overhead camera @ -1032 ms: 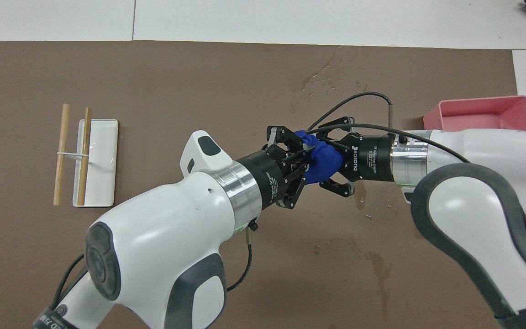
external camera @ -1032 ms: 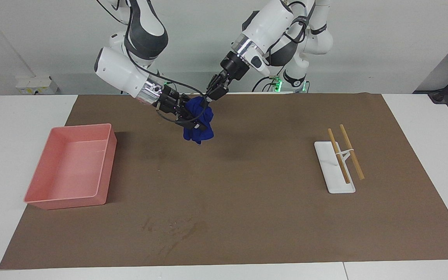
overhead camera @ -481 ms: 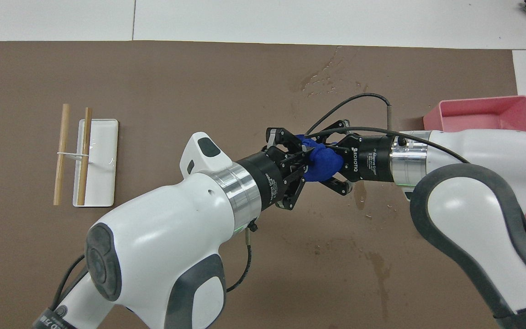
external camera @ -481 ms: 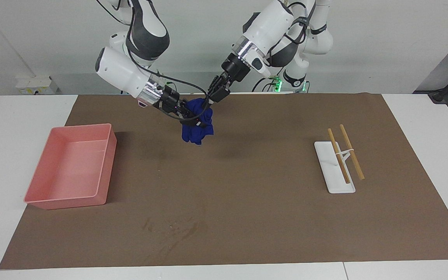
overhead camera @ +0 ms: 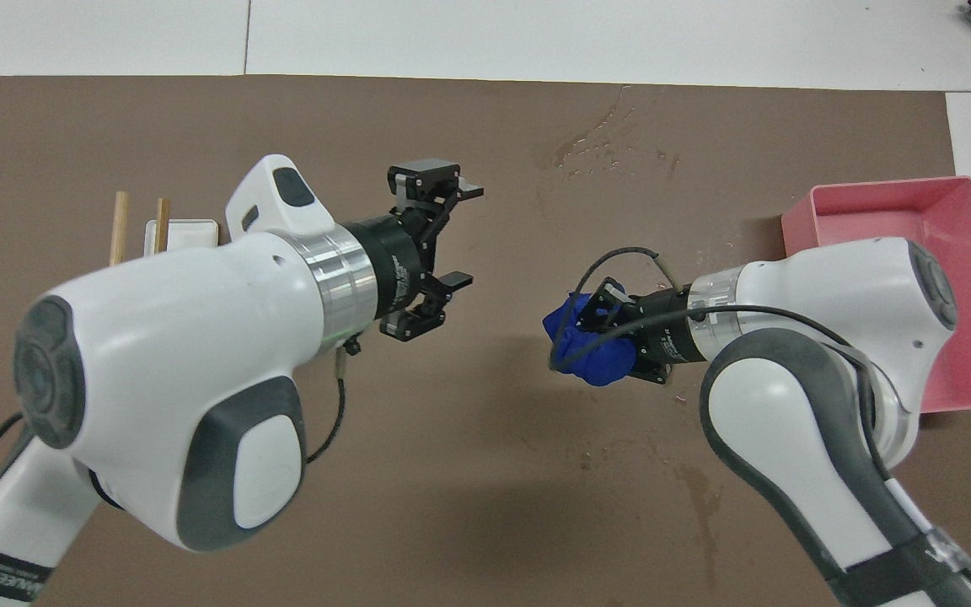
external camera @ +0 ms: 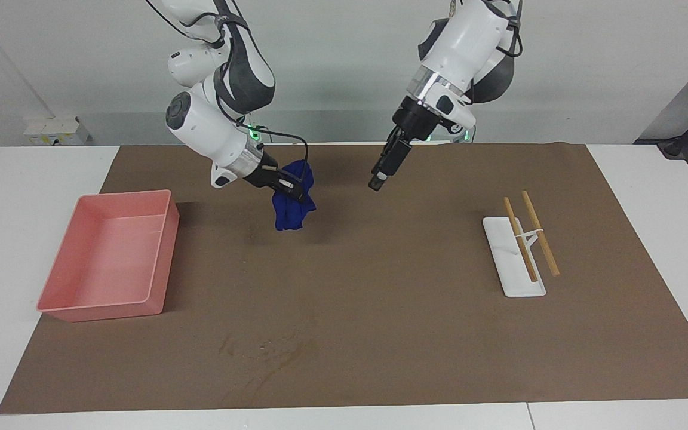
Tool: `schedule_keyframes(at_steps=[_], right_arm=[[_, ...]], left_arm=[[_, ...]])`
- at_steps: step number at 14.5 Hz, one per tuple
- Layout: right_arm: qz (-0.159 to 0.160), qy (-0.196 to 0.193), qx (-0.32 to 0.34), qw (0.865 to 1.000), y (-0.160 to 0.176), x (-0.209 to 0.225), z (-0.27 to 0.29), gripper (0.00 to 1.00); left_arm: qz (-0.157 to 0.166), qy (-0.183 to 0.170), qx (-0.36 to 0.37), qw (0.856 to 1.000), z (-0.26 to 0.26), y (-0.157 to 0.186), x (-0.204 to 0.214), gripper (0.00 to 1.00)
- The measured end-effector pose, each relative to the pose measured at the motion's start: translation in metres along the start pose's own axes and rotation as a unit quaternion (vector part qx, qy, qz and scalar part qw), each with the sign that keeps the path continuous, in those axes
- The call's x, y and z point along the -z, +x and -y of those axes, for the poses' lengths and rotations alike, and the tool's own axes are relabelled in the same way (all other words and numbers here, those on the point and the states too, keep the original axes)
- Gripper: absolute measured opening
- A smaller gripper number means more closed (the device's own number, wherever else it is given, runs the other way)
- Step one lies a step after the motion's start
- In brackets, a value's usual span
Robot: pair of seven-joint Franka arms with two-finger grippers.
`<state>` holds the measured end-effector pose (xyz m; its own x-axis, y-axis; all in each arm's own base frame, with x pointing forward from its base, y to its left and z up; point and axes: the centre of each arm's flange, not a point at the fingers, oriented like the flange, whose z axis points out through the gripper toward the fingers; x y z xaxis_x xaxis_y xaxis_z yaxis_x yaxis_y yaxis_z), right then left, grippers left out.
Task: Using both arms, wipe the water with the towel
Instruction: 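Carry the cloth toward the pink bin while the left gripper withdraws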
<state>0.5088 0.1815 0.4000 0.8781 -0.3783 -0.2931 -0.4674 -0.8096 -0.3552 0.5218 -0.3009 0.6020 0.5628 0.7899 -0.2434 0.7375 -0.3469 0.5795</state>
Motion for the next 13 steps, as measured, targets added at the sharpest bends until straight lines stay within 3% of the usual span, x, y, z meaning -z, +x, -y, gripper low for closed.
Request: schedule_keyframes(at_steps=[2,4,8,10,13], right_arm=[[0.000,-0.070,0.106,0.992,0.005,-0.025,-0.022,0.21],[0.007,-0.117,0.169,0.979,0.008,-0.041,-0.040,0.21],[-0.008,-0.185,0.249,0.951,0.011,-0.060,-0.065,0.21],[-0.018,-0.210,0.297,0.931,0.014,-0.068,-0.074,0.21],[-0.045,-0.224,0.327,0.917,0.025,-0.075,-0.082,0.21]], left_arm=[[-0.024,0.038,-0.097,0.994,0.003,0.019,0.003,1.00],[-0.033,0.096,-0.191,0.976,0.013,0.030,0.001,1.00],[-0.004,0.207,-0.333,0.920,0.032,0.057,0.008,1.00],[0.008,0.258,-0.389,0.885,0.044,0.083,0.018,1.00],[0.038,0.287,-0.452,0.844,0.060,0.149,0.051,1.00]])
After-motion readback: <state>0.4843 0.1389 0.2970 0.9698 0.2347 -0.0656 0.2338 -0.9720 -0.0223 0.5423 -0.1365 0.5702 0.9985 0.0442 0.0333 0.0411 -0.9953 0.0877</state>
